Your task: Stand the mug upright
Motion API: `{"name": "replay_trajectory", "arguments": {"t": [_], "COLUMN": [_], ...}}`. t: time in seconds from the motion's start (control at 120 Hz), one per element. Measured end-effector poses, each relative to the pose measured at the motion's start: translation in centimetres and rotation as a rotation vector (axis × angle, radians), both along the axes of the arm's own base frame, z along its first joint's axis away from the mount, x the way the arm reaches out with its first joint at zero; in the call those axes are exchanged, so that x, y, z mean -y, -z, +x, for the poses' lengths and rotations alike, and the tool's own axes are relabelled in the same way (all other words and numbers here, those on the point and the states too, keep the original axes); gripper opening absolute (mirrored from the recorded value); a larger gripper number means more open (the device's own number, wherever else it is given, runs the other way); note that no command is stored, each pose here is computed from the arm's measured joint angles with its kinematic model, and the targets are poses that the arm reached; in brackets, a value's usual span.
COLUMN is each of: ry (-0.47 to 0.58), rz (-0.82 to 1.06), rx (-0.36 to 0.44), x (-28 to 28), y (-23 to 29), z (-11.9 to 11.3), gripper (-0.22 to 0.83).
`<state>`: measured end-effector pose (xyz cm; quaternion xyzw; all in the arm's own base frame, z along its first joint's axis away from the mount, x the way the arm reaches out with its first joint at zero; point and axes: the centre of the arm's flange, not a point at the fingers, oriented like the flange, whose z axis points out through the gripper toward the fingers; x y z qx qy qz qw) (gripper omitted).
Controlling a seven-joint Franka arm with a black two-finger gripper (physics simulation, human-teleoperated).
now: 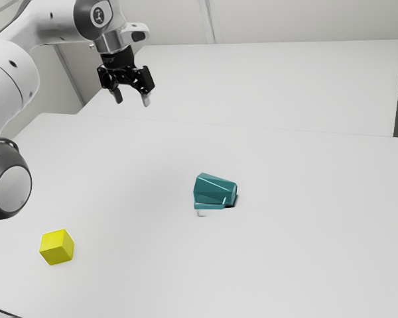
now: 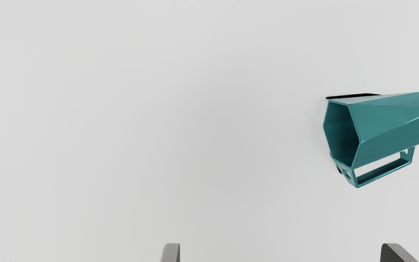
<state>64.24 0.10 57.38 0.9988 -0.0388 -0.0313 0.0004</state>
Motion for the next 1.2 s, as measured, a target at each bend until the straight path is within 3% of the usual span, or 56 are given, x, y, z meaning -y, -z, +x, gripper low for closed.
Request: {"name": "replay_trajectory", "arguments": {"t": [0.192,0.325,0.492,0.625,1.2], "ry": [-0.037,-0.043,-0.087,-0.142,-0.181], "rz": [0.001,-0.046,-0.184,-0.324,-0.605], "rx": [0.006,-0.039,-0.143,-0.175,0.021], "x": [-0.5,0.0,0.0,0.0,1.7], "y": [-0.4,0.7,7.3,12.2,22.1], "z": [-0.2,-2.0,-4.6,-5.5,-5.2], "gripper": [0.61,0.61,0.61,0.62,0.61]}}
